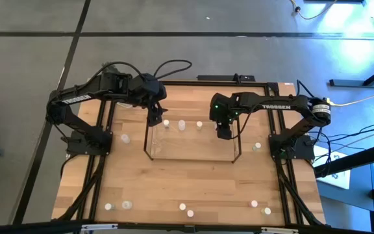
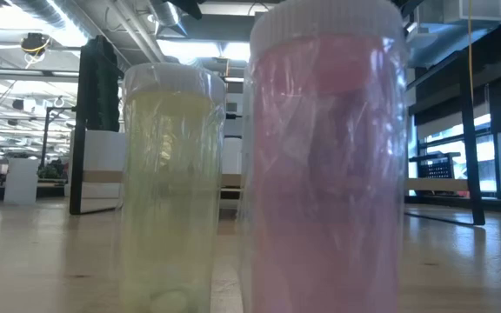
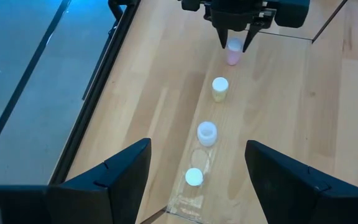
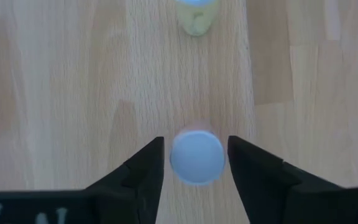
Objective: Pick and place medicine bottles onto shelf by color
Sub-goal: Put the top pink pill bottle on the shelf, then put the bottom blue pill bottle aligned with the other blue pill bottle on the shelf
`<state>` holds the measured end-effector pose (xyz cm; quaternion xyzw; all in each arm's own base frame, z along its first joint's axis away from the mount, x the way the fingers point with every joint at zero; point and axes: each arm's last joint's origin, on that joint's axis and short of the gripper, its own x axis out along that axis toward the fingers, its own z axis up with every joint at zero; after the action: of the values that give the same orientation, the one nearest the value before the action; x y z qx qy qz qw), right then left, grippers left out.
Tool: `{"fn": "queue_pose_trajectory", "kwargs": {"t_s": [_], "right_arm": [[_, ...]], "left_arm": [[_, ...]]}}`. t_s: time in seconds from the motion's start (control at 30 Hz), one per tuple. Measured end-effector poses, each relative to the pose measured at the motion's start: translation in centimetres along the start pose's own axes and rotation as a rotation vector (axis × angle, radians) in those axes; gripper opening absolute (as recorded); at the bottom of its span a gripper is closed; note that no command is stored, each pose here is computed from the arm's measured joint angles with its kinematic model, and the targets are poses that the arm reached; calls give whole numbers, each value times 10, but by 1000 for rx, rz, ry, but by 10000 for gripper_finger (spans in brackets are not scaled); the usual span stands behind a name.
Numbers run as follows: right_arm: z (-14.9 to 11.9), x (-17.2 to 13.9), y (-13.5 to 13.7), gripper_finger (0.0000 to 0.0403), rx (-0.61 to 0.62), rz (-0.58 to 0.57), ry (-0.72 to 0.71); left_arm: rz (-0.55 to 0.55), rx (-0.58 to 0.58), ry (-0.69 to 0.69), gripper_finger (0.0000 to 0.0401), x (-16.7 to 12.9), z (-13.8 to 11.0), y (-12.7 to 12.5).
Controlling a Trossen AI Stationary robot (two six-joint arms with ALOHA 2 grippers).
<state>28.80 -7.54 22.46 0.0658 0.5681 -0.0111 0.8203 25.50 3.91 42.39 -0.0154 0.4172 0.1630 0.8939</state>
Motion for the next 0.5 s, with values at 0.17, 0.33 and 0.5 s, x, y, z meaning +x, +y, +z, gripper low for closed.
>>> {"fn": "queue_pose_trajectory", "kwargs": {"t_s": [0.17, 0.33, 0.5], "right_arm": [[0, 0, 0, 194, -1, 0, -1], [0, 0, 0, 195, -1, -1, -2], [0, 0, 0, 195, 0, -1, -3]], "left_arm": [[0, 0, 0, 255, 0, 0, 0], [0, 0, 0, 255, 0, 0, 0], [0, 0, 0, 255, 0, 0, 0]]}}
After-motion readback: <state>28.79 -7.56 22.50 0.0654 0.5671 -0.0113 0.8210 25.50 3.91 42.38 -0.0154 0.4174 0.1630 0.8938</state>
